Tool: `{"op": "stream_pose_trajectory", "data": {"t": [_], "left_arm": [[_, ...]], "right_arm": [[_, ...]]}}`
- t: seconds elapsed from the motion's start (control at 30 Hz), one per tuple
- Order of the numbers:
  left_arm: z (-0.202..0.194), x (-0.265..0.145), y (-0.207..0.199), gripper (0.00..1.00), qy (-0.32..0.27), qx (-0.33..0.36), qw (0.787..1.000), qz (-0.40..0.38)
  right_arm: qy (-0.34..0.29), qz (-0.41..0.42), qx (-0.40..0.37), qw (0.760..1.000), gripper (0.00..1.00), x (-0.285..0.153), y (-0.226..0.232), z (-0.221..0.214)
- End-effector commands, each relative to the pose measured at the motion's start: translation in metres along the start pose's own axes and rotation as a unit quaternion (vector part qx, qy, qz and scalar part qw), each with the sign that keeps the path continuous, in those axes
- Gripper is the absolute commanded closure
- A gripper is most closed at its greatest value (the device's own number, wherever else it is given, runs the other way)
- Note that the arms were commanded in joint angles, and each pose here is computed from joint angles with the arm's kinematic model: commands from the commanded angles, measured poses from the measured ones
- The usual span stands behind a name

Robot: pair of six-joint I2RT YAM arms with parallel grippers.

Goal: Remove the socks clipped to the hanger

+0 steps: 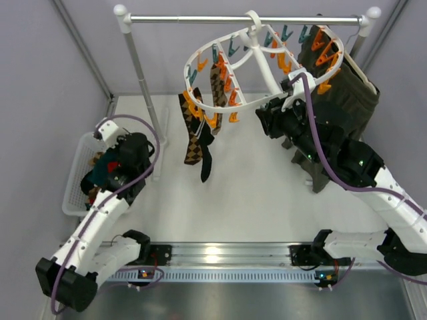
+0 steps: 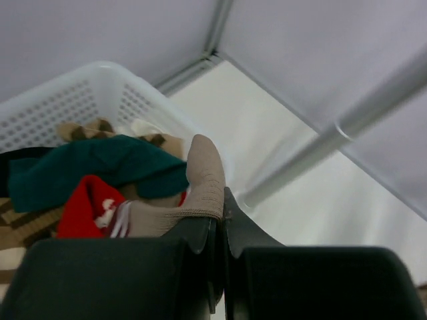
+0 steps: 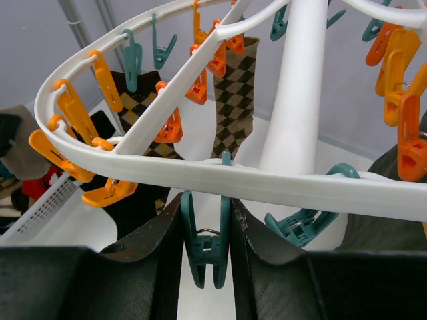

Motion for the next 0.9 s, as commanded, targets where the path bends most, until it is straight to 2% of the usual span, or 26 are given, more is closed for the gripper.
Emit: {"op": "stream_pose_trajectory", "data": {"t": [0.0, 0.1, 0.23, 0.27, 0.3, 0.37, 0.47, 0.57, 0.7, 0.87], "left_arm": [[0.018, 0.026, 0.031, 1.00, 0.007, -0.016, 0.997, 0.077], [0.029, 0.054, 0.056, 0.94, -0.004, -0.044, 0.991, 0.129], [0.016, 0.098, 0.080, 0.93, 0.041, -0.037, 0.982, 0.181], [0.009, 0.108, 0.086, 0.87, 0.051, -0.031, 0.979, 0.195], [0.010, 0.112, 0.093, 0.68, 0.050, -0.027, 0.977, 0.208], [0.001, 0.116, 0.100, 0.38, 0.055, -0.014, 0.973, 0.221], [-0.005, 0.114, 0.104, 0.02, 0.061, -0.016, 0.972, 0.225], [0.000, 0.108, 0.092, 0.02, 0.078, -0.022, 0.978, 0.190], [0.010, 0.089, 0.056, 0.02, 0.125, -0.040, 0.988, 0.085], [0.034, 0.056, 0.022, 0.02, 0.140, -0.061, 0.988, -0.024]], "right_arm": [[-0.033, 0.009, 0.003, 0.999, 0.73, -0.003, -0.003, 0.012], [-0.038, 0.014, 0.001, 0.999, 0.73, -0.004, -0.004, 0.011], [-0.036, 0.018, -0.002, 0.999, 0.73, 0.000, -0.002, 0.009], [-0.036, 0.019, -0.003, 0.999, 0.73, 0.001, -0.002, 0.008], [-0.034, 0.018, -0.005, 0.999, 0.73, 0.002, -0.002, 0.007], [-0.034, 0.018, -0.006, 0.999, 0.73, 0.002, -0.003, 0.006], [-0.036, 0.021, -0.004, 0.999, 0.73, 0.003, -0.002, 0.004], [-0.033, 0.024, -0.004, 0.999, 0.73, 0.005, -0.001, 0.000], [-0.035, 0.026, -0.003, 0.999, 0.73, 0.004, -0.001, -0.003], [-0.043, 0.031, 0.000, 0.999, 0.73, -0.001, -0.002, -0.002]]}}
Point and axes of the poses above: each gripper's point midway between its finger pads, its own x axis out along the fingers, its own y axis along the line the jaws close on, z = x × y, the point moved 3 cm from there along -x, back along the fingers, and after that the axes turned 14 degrees about -x, right-handed, at the moved point
